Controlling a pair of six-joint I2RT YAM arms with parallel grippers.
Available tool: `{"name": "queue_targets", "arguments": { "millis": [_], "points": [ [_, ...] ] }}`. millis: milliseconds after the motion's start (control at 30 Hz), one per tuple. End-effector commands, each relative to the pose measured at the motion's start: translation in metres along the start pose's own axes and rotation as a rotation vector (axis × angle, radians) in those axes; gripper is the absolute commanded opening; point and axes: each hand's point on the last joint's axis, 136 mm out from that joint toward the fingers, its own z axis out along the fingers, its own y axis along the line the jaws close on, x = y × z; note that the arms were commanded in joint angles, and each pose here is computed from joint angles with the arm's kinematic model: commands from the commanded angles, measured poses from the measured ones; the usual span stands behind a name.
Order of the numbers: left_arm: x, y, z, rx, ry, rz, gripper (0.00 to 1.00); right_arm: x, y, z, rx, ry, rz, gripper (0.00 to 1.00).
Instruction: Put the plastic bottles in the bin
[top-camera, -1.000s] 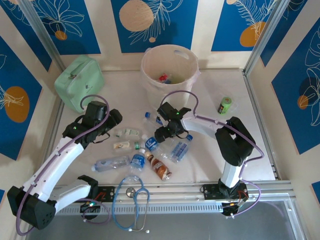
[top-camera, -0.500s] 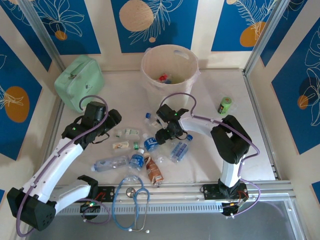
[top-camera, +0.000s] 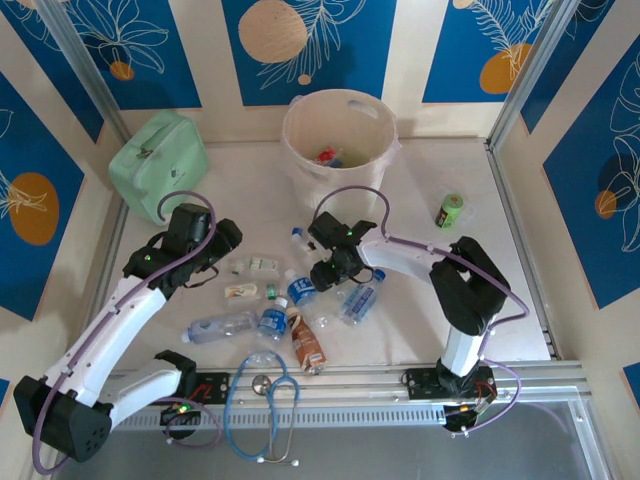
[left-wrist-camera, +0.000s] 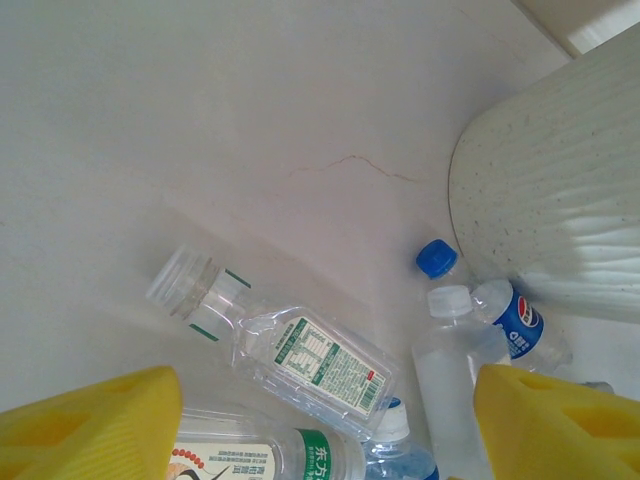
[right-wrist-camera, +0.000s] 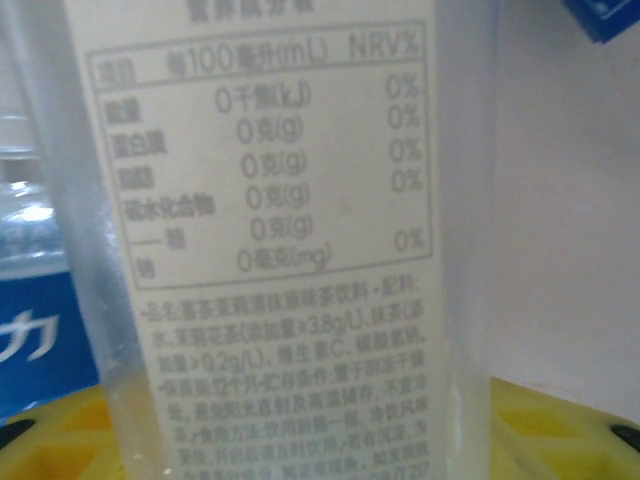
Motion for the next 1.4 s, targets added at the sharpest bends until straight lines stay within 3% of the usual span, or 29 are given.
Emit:
{"name": "queue_targets", "arguments": {
  "millis": [0,233,467,633,733,967,1233,1367],
  "points": [
    [0.002,0.008,-0.003,-0.017,0.004,-0.024,0.77,-0.004,0.009,-0.034,0.001,-0.059,-0.013,0.53],
    [-0.001,0.007,-0.004,-0.017,-0.007,-0.028,0.77,-0.015,0.037,-0.104,-0.04,-0.194,-0.073,0.51],
    [-0.003,0.005,-0.002,-0.019,-0.006,-0.023,0.76,-0.062,0.057,-0.233,-0.149,-0.51,-0.07,0.5],
    [-0.005,0.002,-0.002,-0.013,-0.009,-0.022,0.76,-0.112,0.025,-0.303,-0.127,-0.685,0.048,0.51],
    [-0.006,0.001,-0.003,-0.012,-0.01,-0.021,0.76,-0.14,-0.005,-0.326,-0.125,-0.743,0.159,0.5],
    [-0.004,0.005,-0.004,-0.022,-0.008,-0.017,0.76,-0.19,-0.063,-0.327,-0.049,-0.727,0.296,0.5],
    [-0.001,0.01,-0.001,-0.035,-0.003,-0.011,0.76,-0.213,-0.103,-0.277,-0.011,-0.612,0.385,0.51],
    [-0.001,0.011,0.002,-0.043,-0.003,-0.004,0.76,-0.213,-0.108,-0.262,-0.017,-0.577,0.4,0.65]
  ]
}}
